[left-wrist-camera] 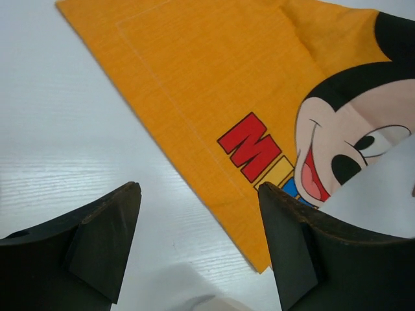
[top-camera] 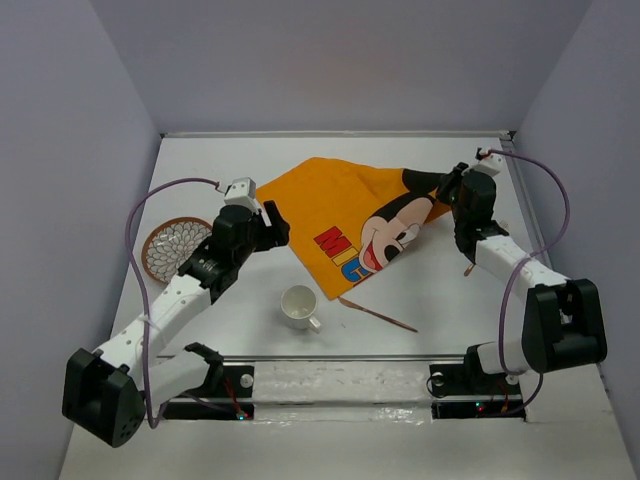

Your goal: Set the dinner table for one person

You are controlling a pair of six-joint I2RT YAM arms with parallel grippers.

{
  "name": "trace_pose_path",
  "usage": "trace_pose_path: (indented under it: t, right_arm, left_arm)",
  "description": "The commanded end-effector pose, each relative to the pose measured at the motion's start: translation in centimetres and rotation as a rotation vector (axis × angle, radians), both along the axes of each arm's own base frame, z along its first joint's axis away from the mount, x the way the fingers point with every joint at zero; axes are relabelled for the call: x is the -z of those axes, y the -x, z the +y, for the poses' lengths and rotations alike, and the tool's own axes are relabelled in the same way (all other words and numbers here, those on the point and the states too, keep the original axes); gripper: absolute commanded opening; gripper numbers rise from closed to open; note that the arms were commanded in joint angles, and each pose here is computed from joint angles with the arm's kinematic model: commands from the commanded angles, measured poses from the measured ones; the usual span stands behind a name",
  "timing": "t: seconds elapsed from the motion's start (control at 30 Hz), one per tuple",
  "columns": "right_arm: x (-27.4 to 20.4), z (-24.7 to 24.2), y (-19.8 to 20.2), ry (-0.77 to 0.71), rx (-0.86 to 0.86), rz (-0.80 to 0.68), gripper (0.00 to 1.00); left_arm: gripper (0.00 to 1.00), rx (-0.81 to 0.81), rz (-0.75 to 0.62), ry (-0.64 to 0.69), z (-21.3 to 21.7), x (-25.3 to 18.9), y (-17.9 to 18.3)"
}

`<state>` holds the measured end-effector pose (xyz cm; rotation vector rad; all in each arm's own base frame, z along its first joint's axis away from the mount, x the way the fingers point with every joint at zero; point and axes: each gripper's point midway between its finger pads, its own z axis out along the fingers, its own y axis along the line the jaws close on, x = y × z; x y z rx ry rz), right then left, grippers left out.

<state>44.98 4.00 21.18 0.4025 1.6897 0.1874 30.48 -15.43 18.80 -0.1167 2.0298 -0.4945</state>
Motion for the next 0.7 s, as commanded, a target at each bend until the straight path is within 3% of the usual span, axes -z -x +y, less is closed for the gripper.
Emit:
trace_pose_path:
  t: [0.0,0.2,0.67]
  right_arm:
    - [-0.9,-0.2,1.2,-0.077,0.027,-0.056,0.18]
    - [0.6,0.0,2.1,-0.078,0.010,-0.027,0.18]
    - [1.5,0.8,2.9,-0.085,-0.036,-0.007,0.18]
  left_arm:
    - [0.81,-0.136,0.035,-0.030,1.5,2.0,-1.4]
    - [0.79,-0.215,0.053,-0.089,1.9,4.2,-3.8]
    - [0.73,-0.219,0.171,-0.125,2.3,9.1,-9.2]
